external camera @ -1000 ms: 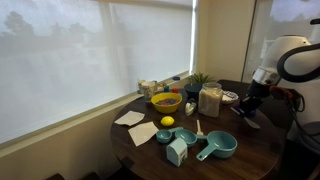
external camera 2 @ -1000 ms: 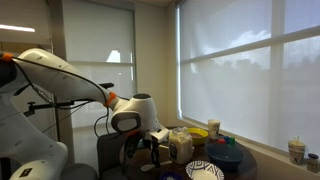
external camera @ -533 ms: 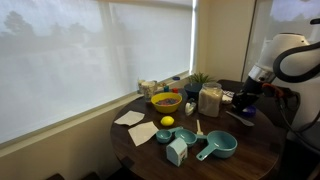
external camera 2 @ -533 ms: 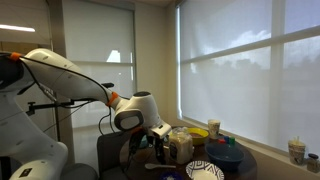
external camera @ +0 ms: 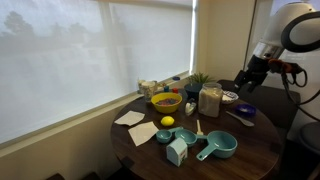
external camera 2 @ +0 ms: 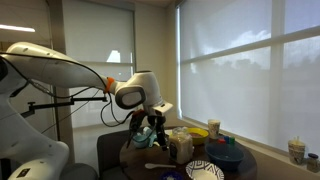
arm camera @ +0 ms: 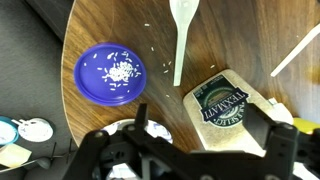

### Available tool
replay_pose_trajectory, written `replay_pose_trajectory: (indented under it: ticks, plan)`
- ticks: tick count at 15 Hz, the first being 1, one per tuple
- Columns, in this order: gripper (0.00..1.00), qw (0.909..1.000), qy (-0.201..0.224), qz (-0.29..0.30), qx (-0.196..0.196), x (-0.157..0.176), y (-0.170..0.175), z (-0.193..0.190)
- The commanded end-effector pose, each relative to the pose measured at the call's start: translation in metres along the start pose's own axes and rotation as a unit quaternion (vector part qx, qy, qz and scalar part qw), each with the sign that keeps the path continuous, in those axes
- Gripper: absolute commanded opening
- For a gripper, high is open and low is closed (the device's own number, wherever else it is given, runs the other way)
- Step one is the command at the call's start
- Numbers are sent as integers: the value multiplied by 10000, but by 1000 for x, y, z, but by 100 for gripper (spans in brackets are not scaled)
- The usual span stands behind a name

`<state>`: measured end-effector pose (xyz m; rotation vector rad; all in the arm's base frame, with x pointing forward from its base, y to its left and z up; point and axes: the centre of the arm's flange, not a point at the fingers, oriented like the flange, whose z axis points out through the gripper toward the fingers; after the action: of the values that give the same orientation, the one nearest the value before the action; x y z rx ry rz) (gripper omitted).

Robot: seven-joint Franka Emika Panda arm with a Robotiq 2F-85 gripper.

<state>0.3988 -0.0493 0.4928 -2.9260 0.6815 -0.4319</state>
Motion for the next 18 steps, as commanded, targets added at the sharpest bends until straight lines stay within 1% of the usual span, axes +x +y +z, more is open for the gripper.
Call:
replay_pose_trajectory:
  ticks: [1, 4, 6, 9, 11, 15, 16, 18]
  plan:
    - [100, 9995, -22, -143, -278, 6, 6, -55]
    - [100, 9987, 43, -179, -479, 9, 12, -89]
    - [100, 9977, 158, -170, -639, 9, 16, -110]
    - [100, 9951, 314, 32, -932, 10, 28, -130]
    - [100, 9938, 408, 80, -1029, 9, 36, -138]
    - [100, 9926, 562, 150, -1069, 7, 45, -147]
    - [100, 9942, 504, 45, -947, 11, 41, -138]
    - [100, 9943, 505, 48, -939, 11, 42, -138]
